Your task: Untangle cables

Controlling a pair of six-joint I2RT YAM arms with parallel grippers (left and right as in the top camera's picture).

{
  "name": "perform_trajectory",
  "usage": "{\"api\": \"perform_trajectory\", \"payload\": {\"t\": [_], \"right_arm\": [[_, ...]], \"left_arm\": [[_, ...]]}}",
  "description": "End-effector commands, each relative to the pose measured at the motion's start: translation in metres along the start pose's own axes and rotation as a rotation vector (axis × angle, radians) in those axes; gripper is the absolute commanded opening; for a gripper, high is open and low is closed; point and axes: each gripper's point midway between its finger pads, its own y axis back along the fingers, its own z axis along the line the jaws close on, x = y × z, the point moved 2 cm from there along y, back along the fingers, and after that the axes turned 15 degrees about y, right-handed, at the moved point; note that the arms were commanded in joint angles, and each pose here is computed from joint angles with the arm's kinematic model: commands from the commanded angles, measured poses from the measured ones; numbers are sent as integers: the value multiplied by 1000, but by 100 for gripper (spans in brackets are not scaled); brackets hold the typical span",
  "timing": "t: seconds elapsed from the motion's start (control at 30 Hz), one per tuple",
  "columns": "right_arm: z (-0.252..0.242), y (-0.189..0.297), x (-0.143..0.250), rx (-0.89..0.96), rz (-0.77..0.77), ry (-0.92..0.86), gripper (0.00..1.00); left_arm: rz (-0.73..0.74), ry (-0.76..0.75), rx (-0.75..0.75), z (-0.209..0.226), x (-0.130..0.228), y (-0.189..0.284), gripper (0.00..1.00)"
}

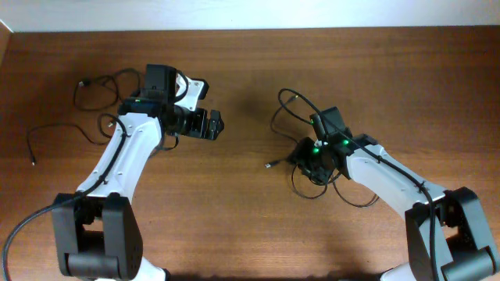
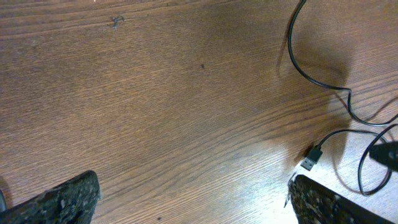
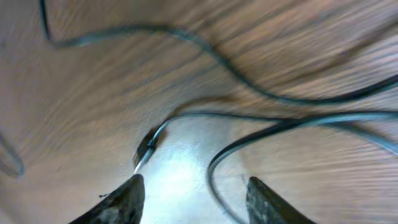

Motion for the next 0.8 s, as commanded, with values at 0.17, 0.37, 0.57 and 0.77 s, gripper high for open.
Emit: {"api": "perform_trajectory", "payload": {"t": [0.17,0.37,0.57,0.77], "right_arm": [[-7,-5,-6,88,-79,32,46],[6,-10,1,116,-120,101,45],[16,-13,12,139,-116,272,45],[53,48,-2,150,-32,685,55]], "left_arm": [[16,17,13,0,4,-5,99],[16,17,13,0,4,-5,99],[16,17,13,0,4,-5,99],[16,16,13,0,4,-5,99]]}}
